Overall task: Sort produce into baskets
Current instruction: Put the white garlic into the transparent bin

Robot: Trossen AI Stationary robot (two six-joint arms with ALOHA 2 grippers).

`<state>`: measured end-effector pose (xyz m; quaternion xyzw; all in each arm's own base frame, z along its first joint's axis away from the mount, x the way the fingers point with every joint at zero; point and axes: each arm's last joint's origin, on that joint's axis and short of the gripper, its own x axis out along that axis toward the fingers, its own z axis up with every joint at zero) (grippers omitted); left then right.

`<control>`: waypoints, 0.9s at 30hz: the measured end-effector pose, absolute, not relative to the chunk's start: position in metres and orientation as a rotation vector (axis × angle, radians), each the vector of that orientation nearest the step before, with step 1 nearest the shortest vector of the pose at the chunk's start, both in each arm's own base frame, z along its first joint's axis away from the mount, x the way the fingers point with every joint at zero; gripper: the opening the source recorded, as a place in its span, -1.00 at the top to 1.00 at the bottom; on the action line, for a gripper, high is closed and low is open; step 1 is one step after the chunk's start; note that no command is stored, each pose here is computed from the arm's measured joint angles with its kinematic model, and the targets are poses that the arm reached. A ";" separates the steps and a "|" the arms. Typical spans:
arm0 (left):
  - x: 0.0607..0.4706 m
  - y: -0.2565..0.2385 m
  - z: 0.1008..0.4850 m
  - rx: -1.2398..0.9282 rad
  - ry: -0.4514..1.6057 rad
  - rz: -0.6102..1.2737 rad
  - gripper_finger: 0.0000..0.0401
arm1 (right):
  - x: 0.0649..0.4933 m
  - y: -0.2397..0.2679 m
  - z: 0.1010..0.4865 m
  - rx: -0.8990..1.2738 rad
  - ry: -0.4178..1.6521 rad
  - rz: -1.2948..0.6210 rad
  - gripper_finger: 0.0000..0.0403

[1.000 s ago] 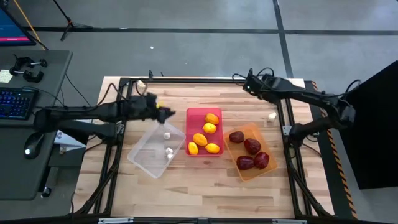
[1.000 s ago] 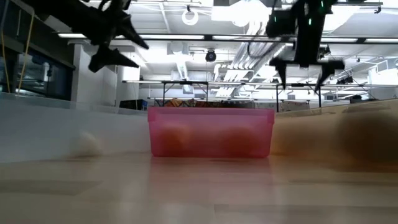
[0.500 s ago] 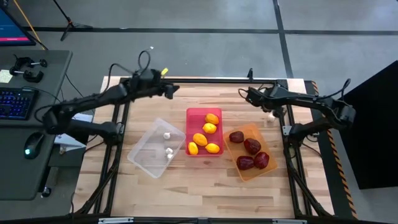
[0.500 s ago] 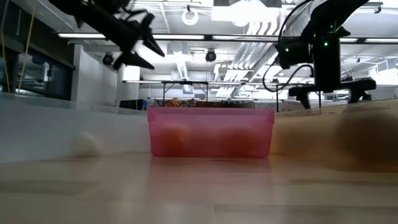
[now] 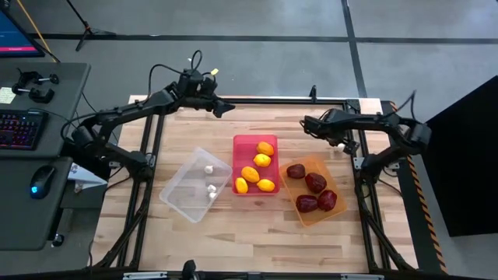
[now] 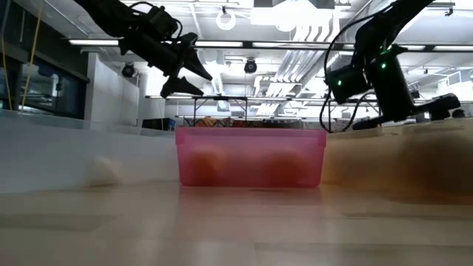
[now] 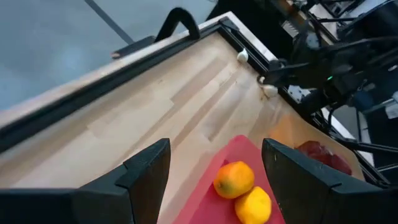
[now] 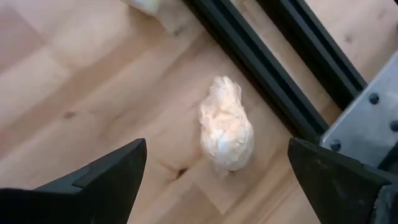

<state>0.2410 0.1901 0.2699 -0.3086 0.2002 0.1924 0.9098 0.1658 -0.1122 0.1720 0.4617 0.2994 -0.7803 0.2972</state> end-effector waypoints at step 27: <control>0.238 0.204 0.288 -0.567 0.280 0.421 -0.20 | 0.169 -0.125 0.128 1.132 1.009 -1.996 0.15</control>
